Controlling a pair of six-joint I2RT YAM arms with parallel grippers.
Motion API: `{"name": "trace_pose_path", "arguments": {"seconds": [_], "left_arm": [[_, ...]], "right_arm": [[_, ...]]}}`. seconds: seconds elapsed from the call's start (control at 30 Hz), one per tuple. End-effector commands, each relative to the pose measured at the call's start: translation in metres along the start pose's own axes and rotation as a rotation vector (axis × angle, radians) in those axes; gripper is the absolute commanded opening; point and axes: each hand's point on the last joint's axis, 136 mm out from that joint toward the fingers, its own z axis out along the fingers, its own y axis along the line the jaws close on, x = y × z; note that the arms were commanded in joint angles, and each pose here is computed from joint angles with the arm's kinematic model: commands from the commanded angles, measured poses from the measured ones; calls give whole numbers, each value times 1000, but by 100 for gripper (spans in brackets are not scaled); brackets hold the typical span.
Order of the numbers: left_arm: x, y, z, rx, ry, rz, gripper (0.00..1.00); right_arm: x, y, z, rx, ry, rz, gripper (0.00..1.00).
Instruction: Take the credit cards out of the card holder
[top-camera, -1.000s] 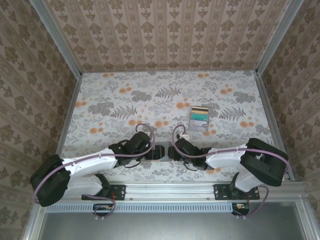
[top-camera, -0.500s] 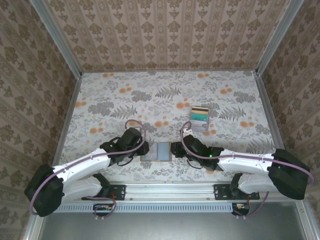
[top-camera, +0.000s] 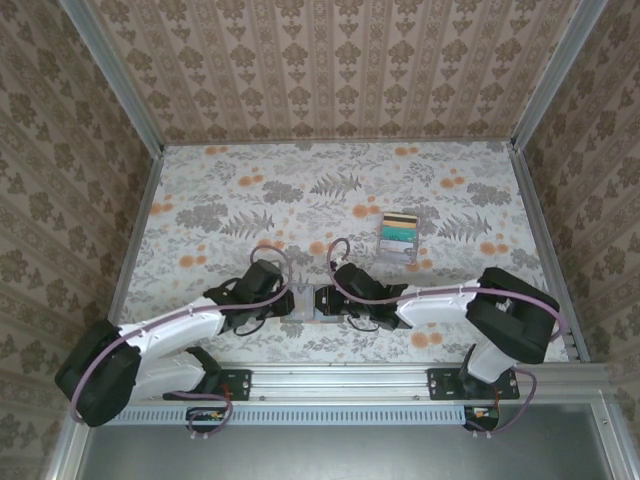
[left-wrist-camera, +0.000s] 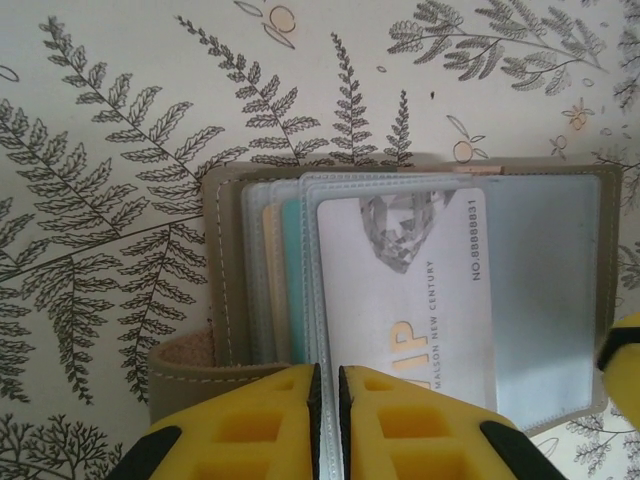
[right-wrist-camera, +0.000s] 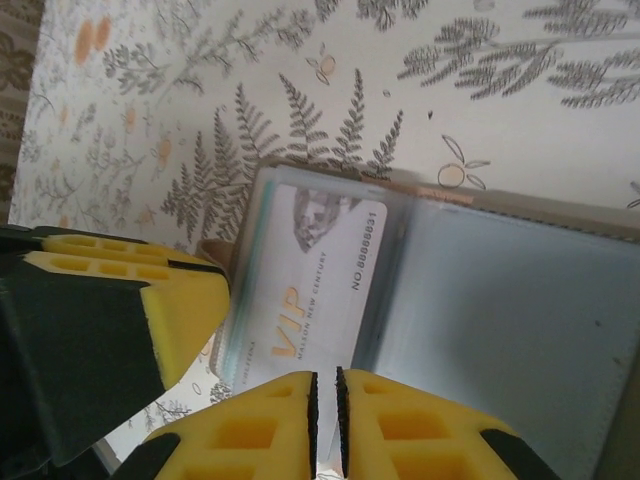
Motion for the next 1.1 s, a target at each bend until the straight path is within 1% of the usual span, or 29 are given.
{"name": "trace_pose_path", "arguments": {"seconds": [0.0,0.07,0.3,0.47,0.77,0.83,0.97,1.0,1.07], "left_arm": [[7,5,7,-13,28,-4,14],[11,8,9,-31,43,-4,12],[15,10,12,-50,53,1,12],[16,9,11,-51,55,3,11],[17,6,11,-49,56,10,10],[17,6,11,-51,54,11,9],[18,10,11,-72,58,6,3],[18,13,10,-88,59,1,1],[19,21,9,-137,67,-3,0]], "right_arm": [[-4,10,10,-55,12,51,18],[-2,8,14,-57,20,61,18],[6,3,26,-59,48,76,18],[6,2,29,-61,52,81,17],[7,7,32,-88,60,89,18],[8,6,33,-85,63,93,14],[8,2,30,-74,54,102,0],[8,1,29,-72,52,102,0],[7,-1,27,-66,47,104,0]]}}
